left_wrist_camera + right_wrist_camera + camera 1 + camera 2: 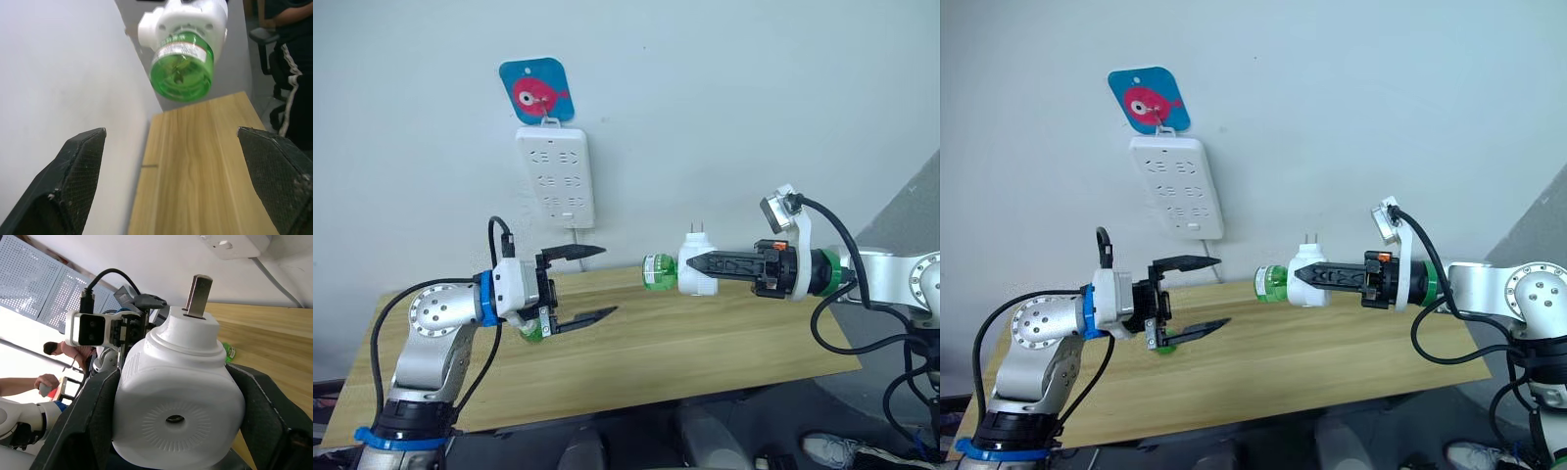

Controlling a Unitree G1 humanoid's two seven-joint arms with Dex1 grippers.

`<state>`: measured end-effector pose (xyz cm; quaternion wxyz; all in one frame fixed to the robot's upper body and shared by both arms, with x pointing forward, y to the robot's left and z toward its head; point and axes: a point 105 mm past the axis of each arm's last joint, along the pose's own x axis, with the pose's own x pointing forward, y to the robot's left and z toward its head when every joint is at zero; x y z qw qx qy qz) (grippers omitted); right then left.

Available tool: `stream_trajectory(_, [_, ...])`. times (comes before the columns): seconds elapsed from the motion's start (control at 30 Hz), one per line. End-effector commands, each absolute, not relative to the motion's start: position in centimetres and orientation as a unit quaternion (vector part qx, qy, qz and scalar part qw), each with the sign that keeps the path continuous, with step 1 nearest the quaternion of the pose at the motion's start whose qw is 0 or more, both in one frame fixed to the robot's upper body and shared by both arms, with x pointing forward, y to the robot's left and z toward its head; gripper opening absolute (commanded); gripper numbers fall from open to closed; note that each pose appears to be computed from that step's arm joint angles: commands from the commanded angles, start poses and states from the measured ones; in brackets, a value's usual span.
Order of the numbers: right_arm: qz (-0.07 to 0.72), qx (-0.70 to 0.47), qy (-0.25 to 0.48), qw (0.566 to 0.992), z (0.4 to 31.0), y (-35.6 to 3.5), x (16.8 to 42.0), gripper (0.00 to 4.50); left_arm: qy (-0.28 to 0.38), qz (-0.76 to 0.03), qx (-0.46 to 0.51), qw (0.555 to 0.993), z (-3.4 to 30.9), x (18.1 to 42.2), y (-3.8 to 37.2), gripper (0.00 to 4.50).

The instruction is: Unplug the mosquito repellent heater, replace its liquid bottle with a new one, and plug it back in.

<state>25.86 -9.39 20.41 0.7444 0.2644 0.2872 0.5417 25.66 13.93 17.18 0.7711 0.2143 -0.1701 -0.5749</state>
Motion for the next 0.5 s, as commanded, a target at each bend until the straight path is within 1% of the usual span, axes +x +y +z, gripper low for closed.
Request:
stream_trajectory(0.03, [0.555, 0.263, 0.259, 0.745, 22.1, -9.4, 25.7, 3.07, -0.203, -0.588, 0.231, 0.748, 17.8, 24.9, 13.1, 4.5])
stream_trajectory(0.23, [0.559, 0.266, 0.258, 0.742, 22.0, -9.0, 25.7, 3.07, -0.254, -0.603, 0.26, 0.71, 17.7, 24.8, 10.9, 4.5])
stream_trajectory(0.33, [0.562, 0.267, 0.258, 0.739, 22.0, -8.7, 25.6, 3.07, -0.274, -0.598, 0.267, 0.704, 17.6, 25.0, 10.1, 4.5])
stream_trajectory(0.5, [0.566, 0.266, 0.256, 0.737, 22.0, -8.5, 25.5, 3.07, -0.291, -0.585, 0.273, 0.707, 17.5, 25.8, 9.4, 4.5])
